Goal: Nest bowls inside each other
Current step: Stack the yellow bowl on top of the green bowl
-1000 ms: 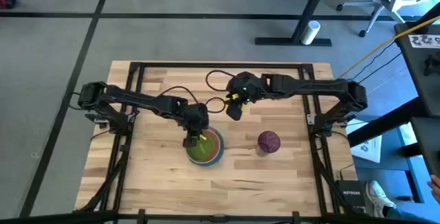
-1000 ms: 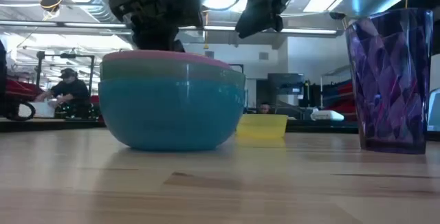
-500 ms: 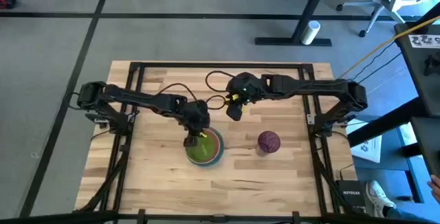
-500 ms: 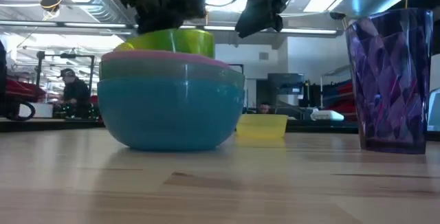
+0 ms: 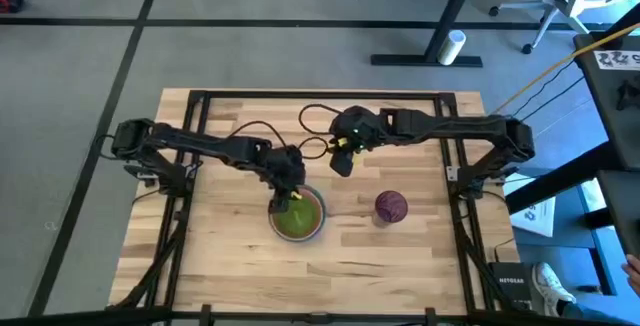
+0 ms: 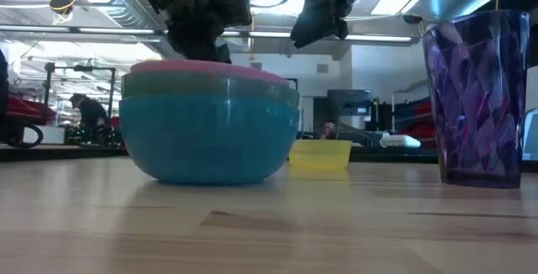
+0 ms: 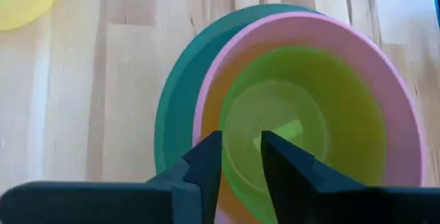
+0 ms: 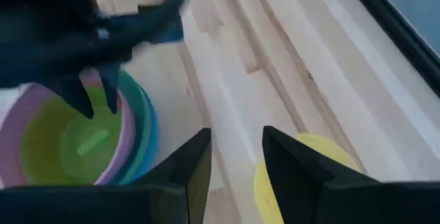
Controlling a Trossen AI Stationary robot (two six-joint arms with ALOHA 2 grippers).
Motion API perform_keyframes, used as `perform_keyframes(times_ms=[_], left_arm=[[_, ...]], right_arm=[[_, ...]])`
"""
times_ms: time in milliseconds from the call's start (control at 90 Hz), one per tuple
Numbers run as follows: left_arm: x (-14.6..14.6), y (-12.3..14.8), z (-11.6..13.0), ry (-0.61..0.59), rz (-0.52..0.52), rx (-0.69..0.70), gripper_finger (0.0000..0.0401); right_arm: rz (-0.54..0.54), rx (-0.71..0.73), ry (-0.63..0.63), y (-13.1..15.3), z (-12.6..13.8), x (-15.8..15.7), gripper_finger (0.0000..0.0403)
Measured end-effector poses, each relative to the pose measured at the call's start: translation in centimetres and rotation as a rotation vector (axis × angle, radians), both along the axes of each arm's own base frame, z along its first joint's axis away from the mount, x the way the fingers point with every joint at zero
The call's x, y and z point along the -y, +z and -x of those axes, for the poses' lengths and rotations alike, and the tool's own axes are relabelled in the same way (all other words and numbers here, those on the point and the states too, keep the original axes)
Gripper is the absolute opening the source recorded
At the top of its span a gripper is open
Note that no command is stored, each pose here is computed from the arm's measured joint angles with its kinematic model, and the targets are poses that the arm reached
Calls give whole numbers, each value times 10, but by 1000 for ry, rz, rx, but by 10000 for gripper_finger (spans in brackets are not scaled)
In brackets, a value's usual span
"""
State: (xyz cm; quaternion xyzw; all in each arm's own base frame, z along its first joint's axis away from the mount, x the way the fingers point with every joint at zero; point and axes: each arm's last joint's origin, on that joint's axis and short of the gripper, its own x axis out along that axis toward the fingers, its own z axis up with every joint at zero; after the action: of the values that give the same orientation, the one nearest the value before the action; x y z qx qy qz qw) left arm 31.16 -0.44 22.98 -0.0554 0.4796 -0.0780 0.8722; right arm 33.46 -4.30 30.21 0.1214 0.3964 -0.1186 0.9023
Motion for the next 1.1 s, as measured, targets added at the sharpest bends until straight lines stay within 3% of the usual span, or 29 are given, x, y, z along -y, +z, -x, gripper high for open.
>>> perform_keyframes(times_ms=[233,444,756,1100], left_arm=[[15,32,16,-25,-77,125,84],[24,50,49,-4,-117,360,83],[37,59,100,13,-42,683,83],[50,66,112,-37,12,746,83]], right_arm=[[-7,-28,-2,-3,1,0,117],[-39,-76,16,-19,-8,0,117],[-89,-168,8,-51,-22,13,117],[-191,-201,-15,-75,-28,41,117]])
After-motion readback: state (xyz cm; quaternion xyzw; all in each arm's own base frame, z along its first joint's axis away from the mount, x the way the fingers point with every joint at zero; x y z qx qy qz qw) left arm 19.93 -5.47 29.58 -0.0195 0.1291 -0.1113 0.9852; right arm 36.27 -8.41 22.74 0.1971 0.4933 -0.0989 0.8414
